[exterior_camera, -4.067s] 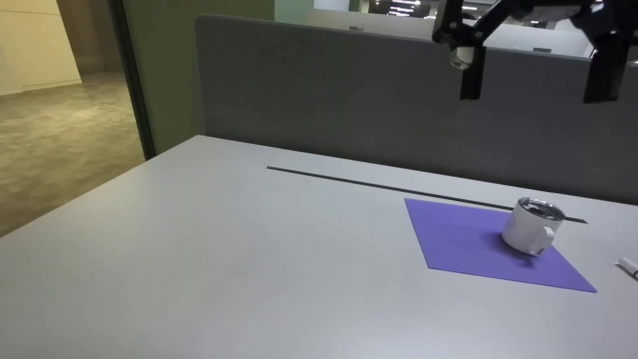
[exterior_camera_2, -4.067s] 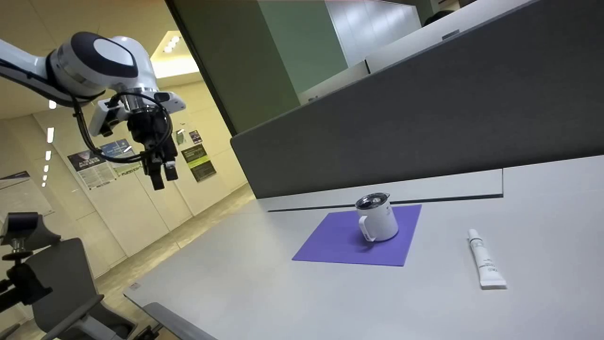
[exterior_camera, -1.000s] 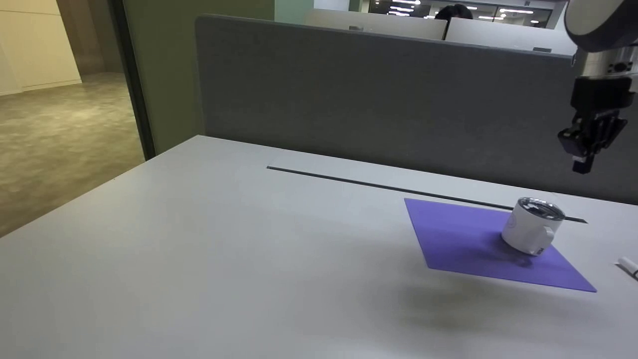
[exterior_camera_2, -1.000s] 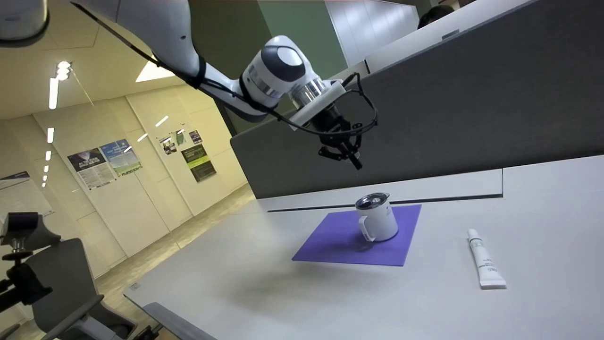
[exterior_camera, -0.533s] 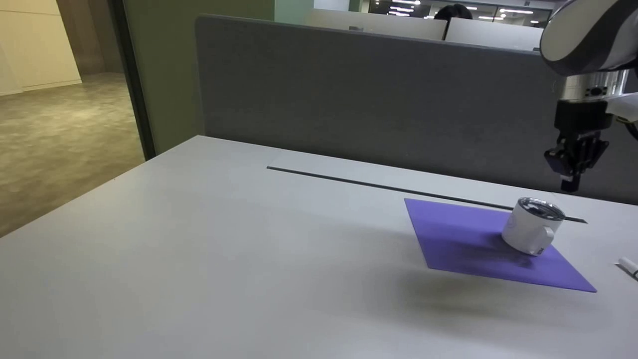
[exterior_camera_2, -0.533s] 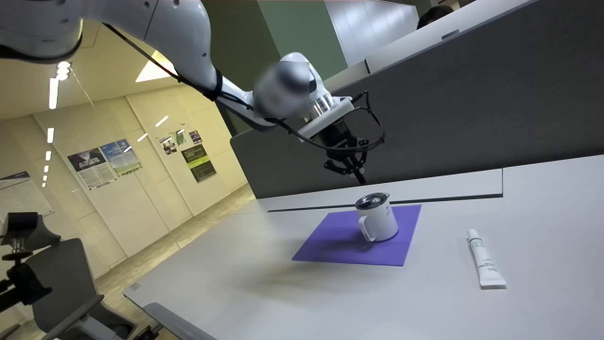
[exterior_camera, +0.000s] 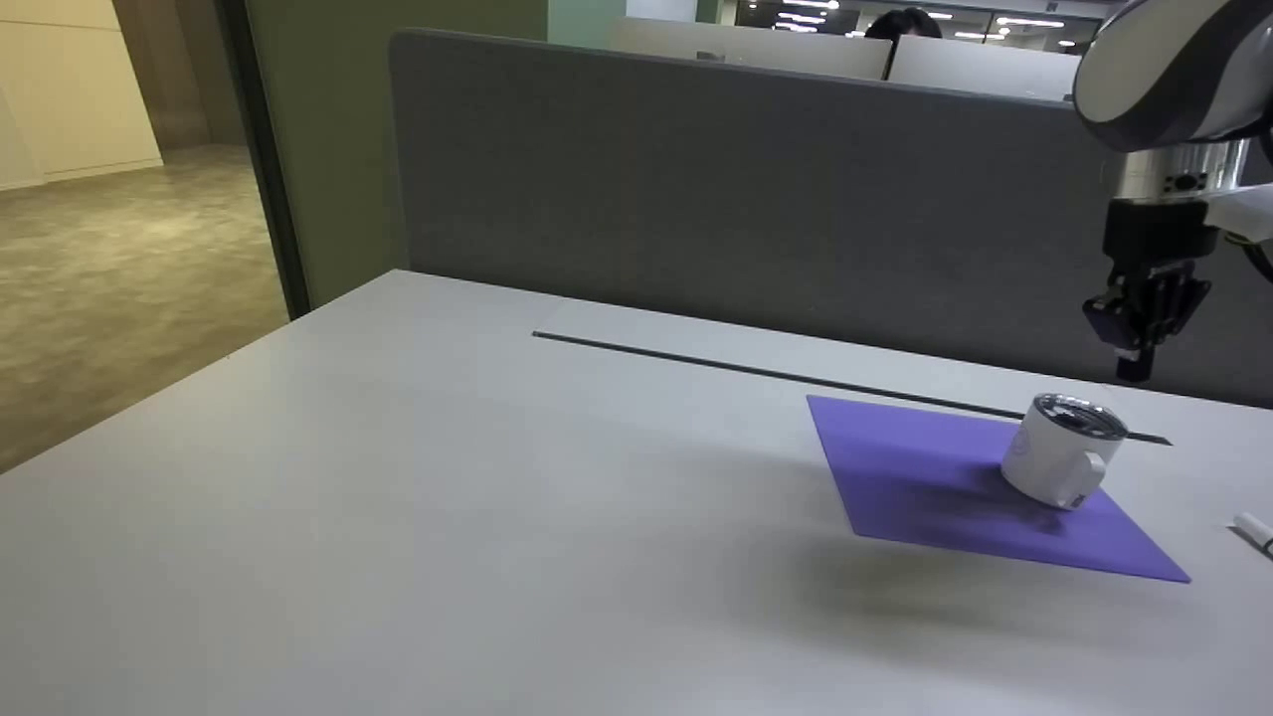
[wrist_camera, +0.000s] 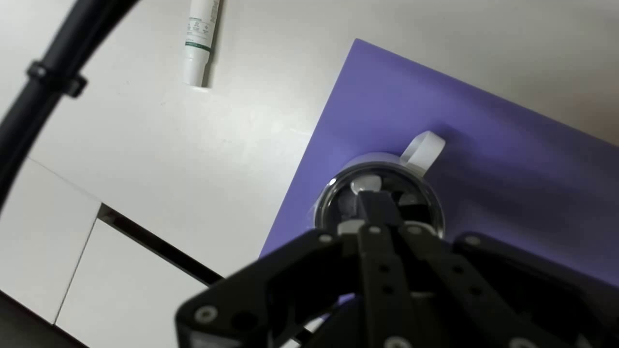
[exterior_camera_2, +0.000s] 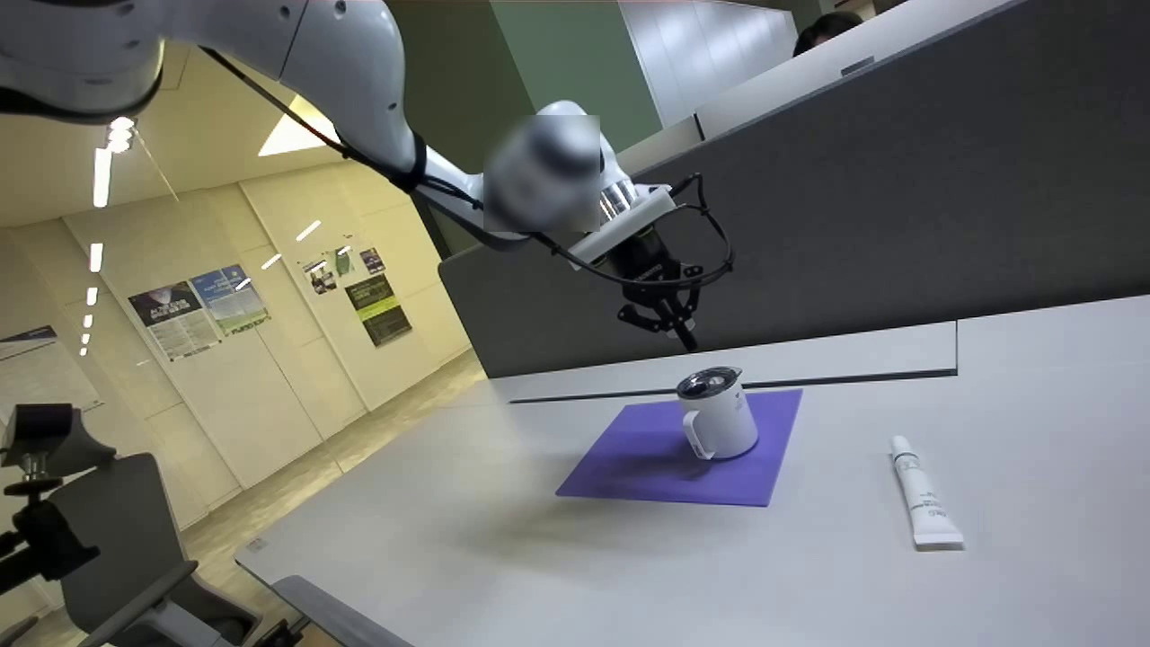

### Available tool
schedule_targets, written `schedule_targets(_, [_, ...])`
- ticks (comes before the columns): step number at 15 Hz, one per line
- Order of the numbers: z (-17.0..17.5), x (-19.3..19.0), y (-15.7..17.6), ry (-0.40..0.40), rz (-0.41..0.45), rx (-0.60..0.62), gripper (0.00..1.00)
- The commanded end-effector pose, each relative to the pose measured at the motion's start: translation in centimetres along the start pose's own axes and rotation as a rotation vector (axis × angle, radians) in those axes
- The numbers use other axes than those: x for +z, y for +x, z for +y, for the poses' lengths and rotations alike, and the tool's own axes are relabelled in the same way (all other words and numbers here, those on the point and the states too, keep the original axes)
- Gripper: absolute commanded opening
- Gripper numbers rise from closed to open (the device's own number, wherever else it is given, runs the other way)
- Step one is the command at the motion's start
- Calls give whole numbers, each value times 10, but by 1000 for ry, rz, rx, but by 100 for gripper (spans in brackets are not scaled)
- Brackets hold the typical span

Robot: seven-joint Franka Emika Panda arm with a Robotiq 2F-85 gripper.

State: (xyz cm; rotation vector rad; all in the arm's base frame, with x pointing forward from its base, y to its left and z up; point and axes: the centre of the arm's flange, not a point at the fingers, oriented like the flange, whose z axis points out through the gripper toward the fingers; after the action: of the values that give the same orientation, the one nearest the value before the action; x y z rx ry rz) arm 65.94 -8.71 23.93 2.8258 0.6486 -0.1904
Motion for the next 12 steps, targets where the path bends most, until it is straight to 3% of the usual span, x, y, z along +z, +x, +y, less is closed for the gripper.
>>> schedule_targets(1, [-2, 11, 7, 17, 55, 10, 0])
schedule_targets(6, [-10, 27, 18, 56, 139, 23, 0])
schedule_targets(12, [-20, 37, 18, 85, 115, 29, 0])
